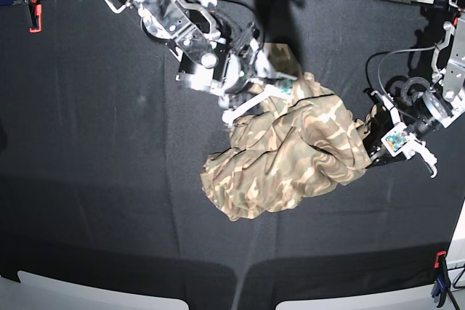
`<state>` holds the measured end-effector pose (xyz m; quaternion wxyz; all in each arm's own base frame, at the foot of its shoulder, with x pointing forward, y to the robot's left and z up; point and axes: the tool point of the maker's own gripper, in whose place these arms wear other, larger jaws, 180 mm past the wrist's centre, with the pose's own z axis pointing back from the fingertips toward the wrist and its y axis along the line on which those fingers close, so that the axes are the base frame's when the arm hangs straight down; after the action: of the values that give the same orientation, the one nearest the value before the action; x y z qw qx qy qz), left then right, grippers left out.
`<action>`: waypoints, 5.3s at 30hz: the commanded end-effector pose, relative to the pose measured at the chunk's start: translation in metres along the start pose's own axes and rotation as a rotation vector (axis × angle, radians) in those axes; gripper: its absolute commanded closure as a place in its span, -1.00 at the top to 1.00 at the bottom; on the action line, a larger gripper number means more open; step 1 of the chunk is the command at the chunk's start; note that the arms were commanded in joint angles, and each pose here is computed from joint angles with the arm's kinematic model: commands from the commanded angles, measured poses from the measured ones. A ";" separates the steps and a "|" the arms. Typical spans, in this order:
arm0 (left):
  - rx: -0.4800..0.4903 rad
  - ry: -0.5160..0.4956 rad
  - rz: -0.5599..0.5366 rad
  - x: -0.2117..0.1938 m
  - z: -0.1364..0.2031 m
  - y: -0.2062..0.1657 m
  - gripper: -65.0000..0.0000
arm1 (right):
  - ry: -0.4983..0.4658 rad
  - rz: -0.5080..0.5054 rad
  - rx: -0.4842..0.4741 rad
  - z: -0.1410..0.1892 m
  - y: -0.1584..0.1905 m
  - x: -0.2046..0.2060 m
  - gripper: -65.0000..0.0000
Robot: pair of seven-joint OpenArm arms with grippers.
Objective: Layout the t-shirt on the table in an organized manner, then fold the t-shirt properly
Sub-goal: 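Lift the t-shirt and pull the grippers apart to spread it, then release the shirt with the left gripper and regrasp its hem corner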
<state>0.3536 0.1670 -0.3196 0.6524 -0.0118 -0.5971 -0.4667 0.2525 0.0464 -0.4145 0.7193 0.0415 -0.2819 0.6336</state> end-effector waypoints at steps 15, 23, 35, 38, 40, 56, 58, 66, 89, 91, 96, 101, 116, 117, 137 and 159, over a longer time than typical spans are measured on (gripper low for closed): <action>0.036 -0.042 -0.023 0.012 0.001 0.018 -1.00 | -0.038 -0.204 -0.384 0.061 -0.126 -0.005 -1.00; 0.048 -0.082 0.004 0.020 0.001 0.021 -1.00 | -0.156 -0.406 -0.625 0.146 -0.241 -0.040 -1.00; 0.135 -0.205 0.133 0.048 -0.001 0.055 -1.00 | -0.254 -0.526 -0.944 0.260 -0.347 -0.073 -1.00; 0.142 -0.176 0.125 0.046 -0.004 0.061 -1.00 | -0.248 -0.595 -0.943 0.262 -0.362 -0.090 -1.00; 0.147 -0.132 0.121 0.040 -0.007 0.066 -1.00 | -0.260 -0.643 -0.915 0.257 -0.368 -0.096 -1.00; 0.159 0.124 0.326 0.003 -0.014 0.081 -0.88 | -0.318 -0.636 -0.679 0.224 -0.363 -0.079 -1.00; 0.150 0.146 0.367 -0.001 -0.014 0.078 -0.62 | -0.314 -0.639 -0.676 0.223 -0.362 -0.080 -1.00; 0.118 0.157 0.518 -0.003 -0.015 0.068 -0.32 | -0.388 -0.656 -0.675 0.229 -0.367 -0.068 -1.00; 0.054 0.172 0.618 0.002 -0.039 0.027 -0.32 | -0.706 -0.530 -0.583 0.278 -0.388 0.047 -1.00; 0.056 0.184 0.603 -0.001 -0.039 0.027 -0.32 | -0.592 -0.539 -0.613 0.269 -0.390 0.029 -1.00; 0.062 0.182 0.597 0.000 -0.039 0.030 -0.32 | -0.409 -0.556 -0.685 0.264 -0.393 -0.015 -1.00; 0.067 0.172 0.591 0.004 -0.041 0.035 -0.32 | -0.233 -0.609 -0.681 0.249 -0.375 -0.079 -1.00; 0.078 0.220 0.548 0.016 -0.050 0.065 -0.32 | -0.015 -0.824 -0.479 0.175 -0.255 -0.210 -1.00; 0.074 0.236 0.546 0.016 -0.051 0.067 -0.32 | -0.002 -0.833 -0.467 0.170 -0.245 -0.215 -1.00; -0.007 0.159 0.629 0.062 -0.096 0.035 -0.32 | 0.415 -0.806 -0.293 0.143 -0.048 -0.308 -1.00; -0.140 0.425 0.220 0.033 -0.088 -0.014 -0.32 | 0.366 -1.003 -0.484 0.180 -0.070 -0.336 -1.00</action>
<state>0.3950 0.0901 -0.3464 0.8204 -0.0273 -0.3820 -0.4245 0.2332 -0.3351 -0.4080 0.9624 -0.0965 -0.2182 0.1297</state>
